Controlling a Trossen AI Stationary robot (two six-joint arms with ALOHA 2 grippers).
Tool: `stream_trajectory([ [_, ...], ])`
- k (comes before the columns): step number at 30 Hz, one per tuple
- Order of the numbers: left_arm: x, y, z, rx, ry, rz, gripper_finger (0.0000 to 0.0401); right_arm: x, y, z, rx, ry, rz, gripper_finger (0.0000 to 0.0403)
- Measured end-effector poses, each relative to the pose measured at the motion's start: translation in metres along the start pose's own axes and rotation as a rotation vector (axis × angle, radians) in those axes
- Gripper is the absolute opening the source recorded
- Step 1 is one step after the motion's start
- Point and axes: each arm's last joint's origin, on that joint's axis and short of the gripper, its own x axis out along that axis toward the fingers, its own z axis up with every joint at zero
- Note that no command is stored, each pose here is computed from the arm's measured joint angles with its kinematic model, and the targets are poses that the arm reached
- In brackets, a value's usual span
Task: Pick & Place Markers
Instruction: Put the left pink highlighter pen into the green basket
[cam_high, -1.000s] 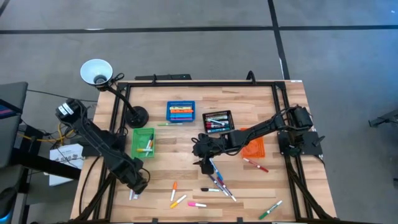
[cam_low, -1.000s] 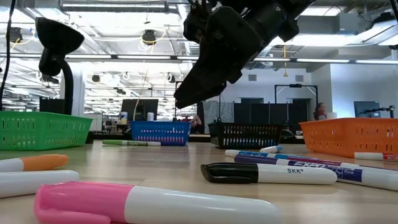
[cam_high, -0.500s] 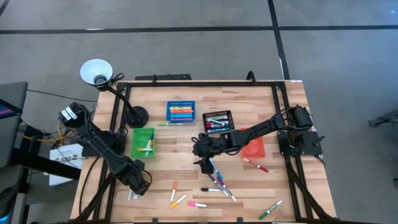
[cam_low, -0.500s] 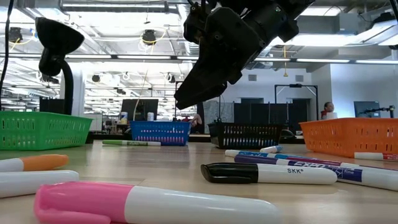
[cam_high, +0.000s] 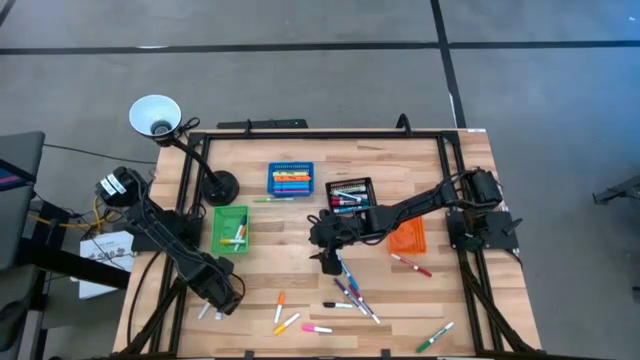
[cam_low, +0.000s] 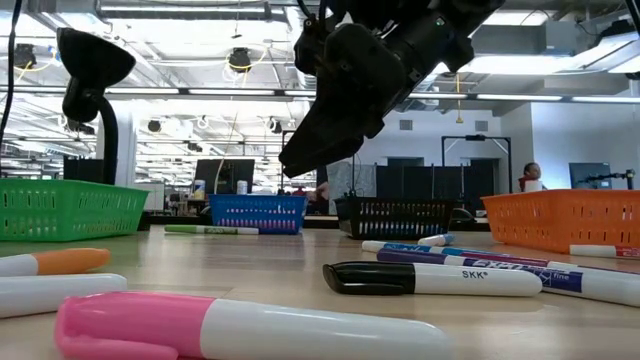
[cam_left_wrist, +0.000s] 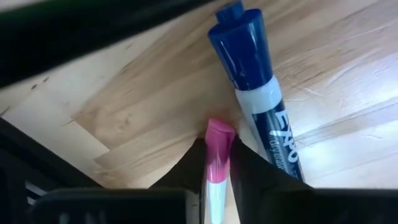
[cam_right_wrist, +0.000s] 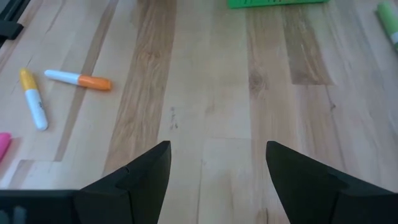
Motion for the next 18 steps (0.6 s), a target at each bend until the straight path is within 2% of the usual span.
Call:
stream_trajectory([
  [6,-0.004,0.001,-0.001,0.034,-0.007,-0.014,0.0058,0.000,0.000,0.000,-0.001,-0.001,0.000,0.0255],
  [12,-0.030,0.009,-0.005,0.049,0.006,-0.112,0.0048,0.000,0.000,0.000,-0.001,-0.003,0.000,0.0255],
  [18,-0.064,0.025,-0.003,0.049,-0.166,-0.278,0.0045,0.000,0.000,0.000,0.000,-0.003,0.000,0.0255],
])
